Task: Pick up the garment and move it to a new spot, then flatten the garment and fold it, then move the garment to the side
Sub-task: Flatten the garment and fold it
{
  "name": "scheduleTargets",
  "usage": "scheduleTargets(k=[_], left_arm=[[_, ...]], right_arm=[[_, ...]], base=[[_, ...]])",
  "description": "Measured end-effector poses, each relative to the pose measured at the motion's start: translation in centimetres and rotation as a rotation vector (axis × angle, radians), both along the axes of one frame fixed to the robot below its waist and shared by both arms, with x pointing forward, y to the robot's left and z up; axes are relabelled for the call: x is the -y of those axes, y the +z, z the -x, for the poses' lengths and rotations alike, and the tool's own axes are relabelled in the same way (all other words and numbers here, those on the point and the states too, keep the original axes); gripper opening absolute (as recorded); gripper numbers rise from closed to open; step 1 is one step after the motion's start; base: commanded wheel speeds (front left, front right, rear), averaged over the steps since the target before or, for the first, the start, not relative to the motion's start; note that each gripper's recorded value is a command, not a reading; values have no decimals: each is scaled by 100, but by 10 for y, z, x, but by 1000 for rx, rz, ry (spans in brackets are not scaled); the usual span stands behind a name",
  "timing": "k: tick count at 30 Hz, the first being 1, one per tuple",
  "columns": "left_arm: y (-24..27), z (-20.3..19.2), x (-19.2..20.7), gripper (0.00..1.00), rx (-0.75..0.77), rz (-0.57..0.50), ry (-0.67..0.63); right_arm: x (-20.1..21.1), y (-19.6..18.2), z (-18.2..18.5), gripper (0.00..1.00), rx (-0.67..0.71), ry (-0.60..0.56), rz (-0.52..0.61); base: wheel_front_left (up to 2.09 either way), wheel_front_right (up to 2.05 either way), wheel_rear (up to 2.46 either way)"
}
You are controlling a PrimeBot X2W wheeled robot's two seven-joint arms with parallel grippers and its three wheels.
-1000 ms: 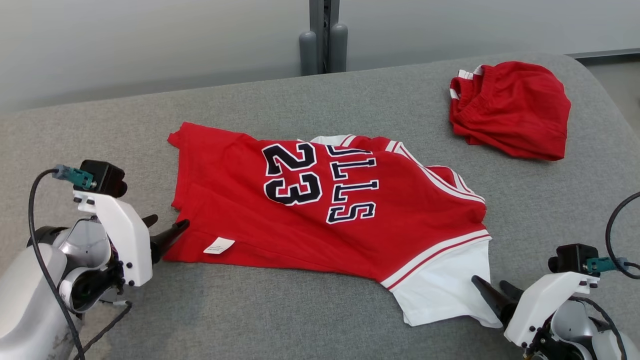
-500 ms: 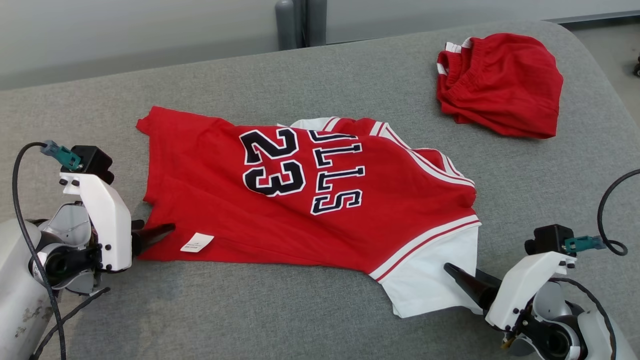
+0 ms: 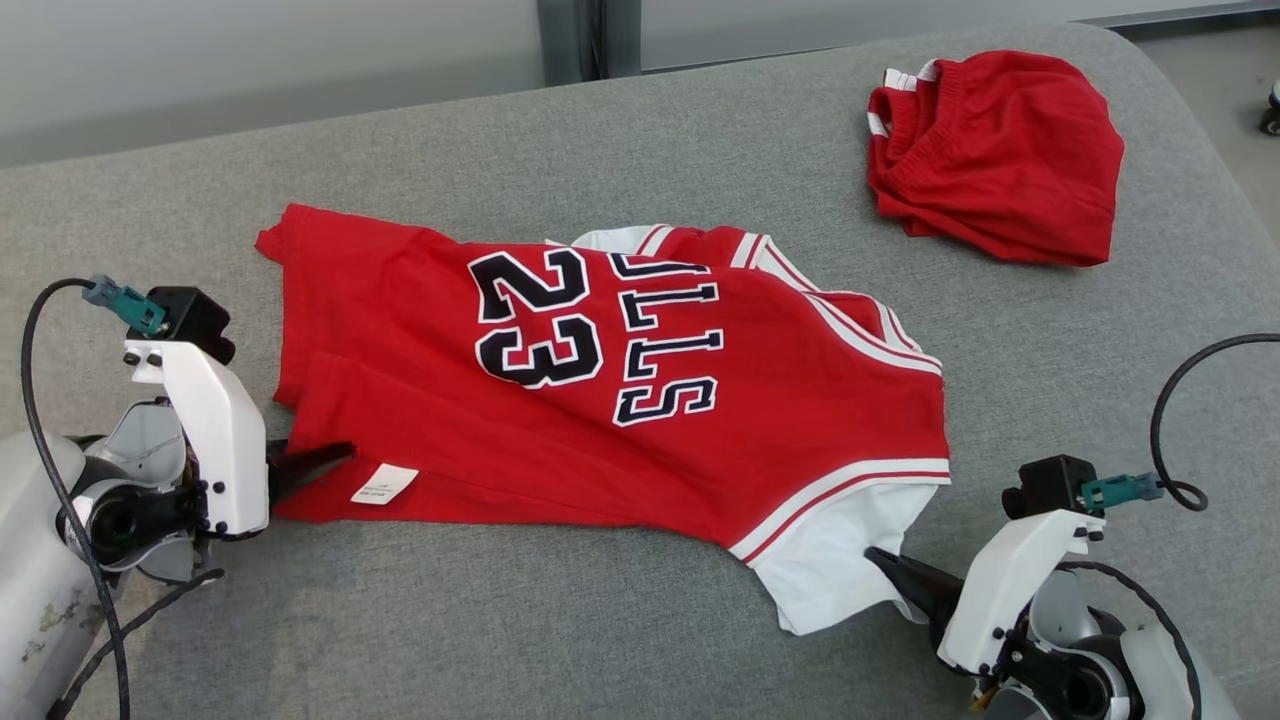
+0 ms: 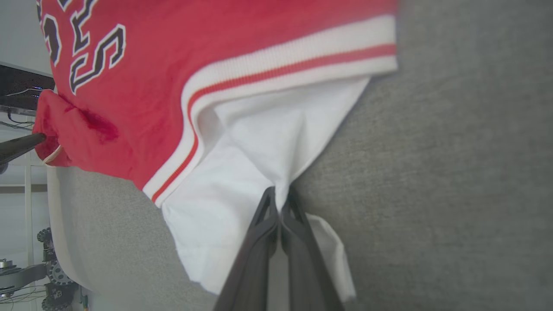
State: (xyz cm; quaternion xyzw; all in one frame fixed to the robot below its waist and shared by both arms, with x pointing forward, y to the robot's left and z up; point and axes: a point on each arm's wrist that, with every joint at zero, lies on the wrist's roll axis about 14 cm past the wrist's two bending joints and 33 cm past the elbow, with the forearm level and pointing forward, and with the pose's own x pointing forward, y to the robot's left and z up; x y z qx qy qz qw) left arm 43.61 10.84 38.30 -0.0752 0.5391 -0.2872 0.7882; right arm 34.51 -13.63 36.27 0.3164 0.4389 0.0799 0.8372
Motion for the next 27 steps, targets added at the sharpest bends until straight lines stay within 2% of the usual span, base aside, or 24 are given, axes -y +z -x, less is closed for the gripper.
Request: scheduleTargets(k=[1,2,3,14,20,24,27], left_arm=[[2,-1,2,47,1,12,2],[5,-3,3,15,10,19,3],[7,-4,3,0,16,19,2],[29,3,2,0,62,47,6],[60,3,-1,0,184,96,22],[90,10,-9,0,306,166,55],[103,18,-14,0,358,212,76]], right_arm=[[-3,0,0,0,1,6,-4],[-4,1,0,0,2,11,-8],[-6,2,1,0,4,15,-11],[-9,19,5,0,71,5,-55],[5,49,1,0,193,-58,-82],[8,83,3,0,307,-96,-156],[20,98,1,0,377,-118,-144]], base=[[0,0,0],[0,0,0],[0,0,0],[0,0,0],[0,0,0],[0,0,0],[0,0,0]])
